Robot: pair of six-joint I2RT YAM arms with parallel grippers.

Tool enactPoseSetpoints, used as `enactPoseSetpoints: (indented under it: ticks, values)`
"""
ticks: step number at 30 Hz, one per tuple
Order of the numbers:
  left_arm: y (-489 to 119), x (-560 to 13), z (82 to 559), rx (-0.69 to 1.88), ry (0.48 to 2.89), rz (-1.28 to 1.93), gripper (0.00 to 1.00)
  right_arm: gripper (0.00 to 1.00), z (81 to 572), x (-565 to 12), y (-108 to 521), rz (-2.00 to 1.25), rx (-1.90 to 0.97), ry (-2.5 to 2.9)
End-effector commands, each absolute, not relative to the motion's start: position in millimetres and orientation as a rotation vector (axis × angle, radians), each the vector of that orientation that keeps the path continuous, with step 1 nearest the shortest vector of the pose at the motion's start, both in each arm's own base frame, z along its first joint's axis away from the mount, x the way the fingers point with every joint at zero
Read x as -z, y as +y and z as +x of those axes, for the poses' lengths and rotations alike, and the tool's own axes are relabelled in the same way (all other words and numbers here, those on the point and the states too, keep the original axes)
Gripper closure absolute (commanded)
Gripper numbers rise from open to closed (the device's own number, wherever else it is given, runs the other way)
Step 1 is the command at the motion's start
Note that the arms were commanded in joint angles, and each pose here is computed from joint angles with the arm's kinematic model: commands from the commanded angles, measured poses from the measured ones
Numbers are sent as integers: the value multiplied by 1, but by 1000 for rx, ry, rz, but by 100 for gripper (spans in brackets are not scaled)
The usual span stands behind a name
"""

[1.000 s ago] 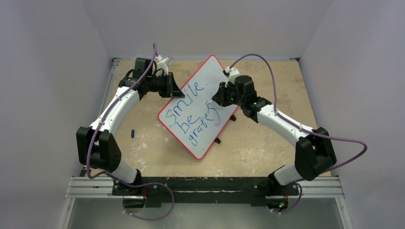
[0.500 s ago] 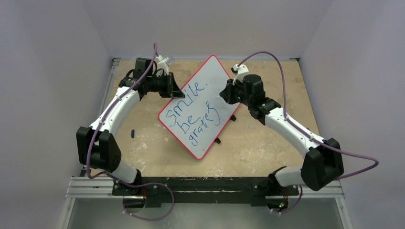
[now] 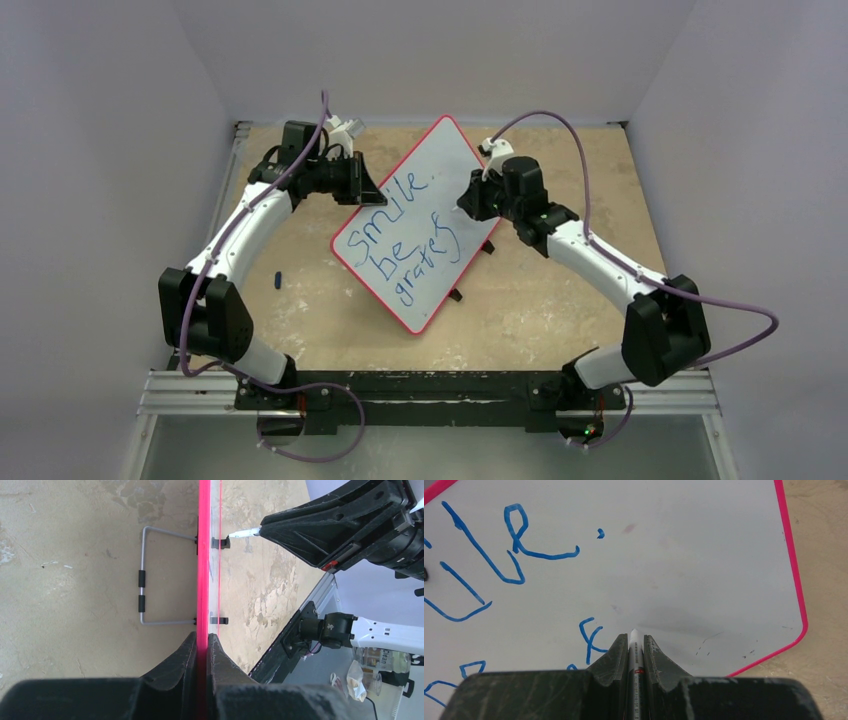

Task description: Write a sentence on the whiteboard

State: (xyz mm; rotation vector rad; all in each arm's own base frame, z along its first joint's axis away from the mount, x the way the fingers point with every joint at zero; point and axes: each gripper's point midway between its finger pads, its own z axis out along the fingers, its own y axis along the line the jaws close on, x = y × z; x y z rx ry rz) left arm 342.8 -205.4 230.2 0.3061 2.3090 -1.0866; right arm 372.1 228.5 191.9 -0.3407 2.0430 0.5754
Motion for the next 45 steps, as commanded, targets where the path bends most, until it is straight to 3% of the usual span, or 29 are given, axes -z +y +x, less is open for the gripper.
enactPoseSetpoints:
  ticks: [1, 45]
  values:
    - [-201, -260, 349, 1026, 2186, 359, 100, 100, 378, -208, 238, -348, -631, 1990]
    - [-201, -256, 351, 1023, 2197, 357, 100, 100, 363, -141, 219, -289, -568, 2112]
